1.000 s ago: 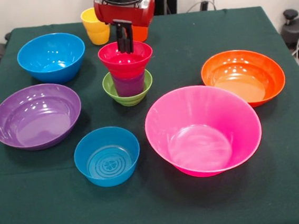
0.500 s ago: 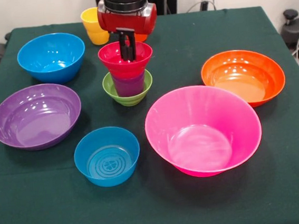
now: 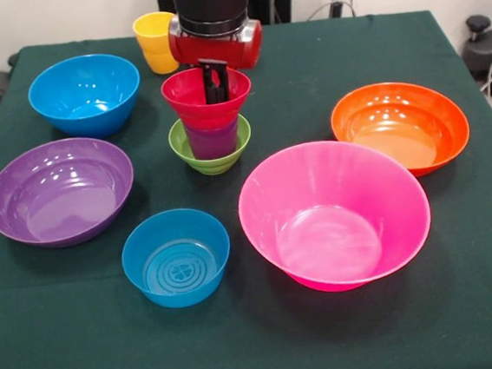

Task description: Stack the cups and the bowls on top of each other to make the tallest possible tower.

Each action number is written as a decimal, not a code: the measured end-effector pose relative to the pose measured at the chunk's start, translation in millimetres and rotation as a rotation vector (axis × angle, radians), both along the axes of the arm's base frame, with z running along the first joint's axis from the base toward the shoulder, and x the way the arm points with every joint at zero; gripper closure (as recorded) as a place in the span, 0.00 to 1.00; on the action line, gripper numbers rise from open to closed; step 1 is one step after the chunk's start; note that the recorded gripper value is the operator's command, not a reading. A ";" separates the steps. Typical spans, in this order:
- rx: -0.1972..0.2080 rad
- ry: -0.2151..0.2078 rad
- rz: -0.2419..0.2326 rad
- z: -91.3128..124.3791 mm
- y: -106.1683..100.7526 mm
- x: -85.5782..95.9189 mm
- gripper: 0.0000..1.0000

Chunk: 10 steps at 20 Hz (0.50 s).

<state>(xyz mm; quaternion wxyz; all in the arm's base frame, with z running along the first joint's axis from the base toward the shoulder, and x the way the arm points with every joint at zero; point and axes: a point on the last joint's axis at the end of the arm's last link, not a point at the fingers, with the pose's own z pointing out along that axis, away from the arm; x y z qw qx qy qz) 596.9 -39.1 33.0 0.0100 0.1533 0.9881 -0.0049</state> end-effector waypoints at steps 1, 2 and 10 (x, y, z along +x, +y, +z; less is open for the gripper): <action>0.001 0.003 0.001 -1.3 0.8 -0.8 1.00; 0.002 0.006 0.002 -3.1 1.7 -1.8 1.00; 0.002 0.015 0.001 -7.1 1.8 -4.8 1.00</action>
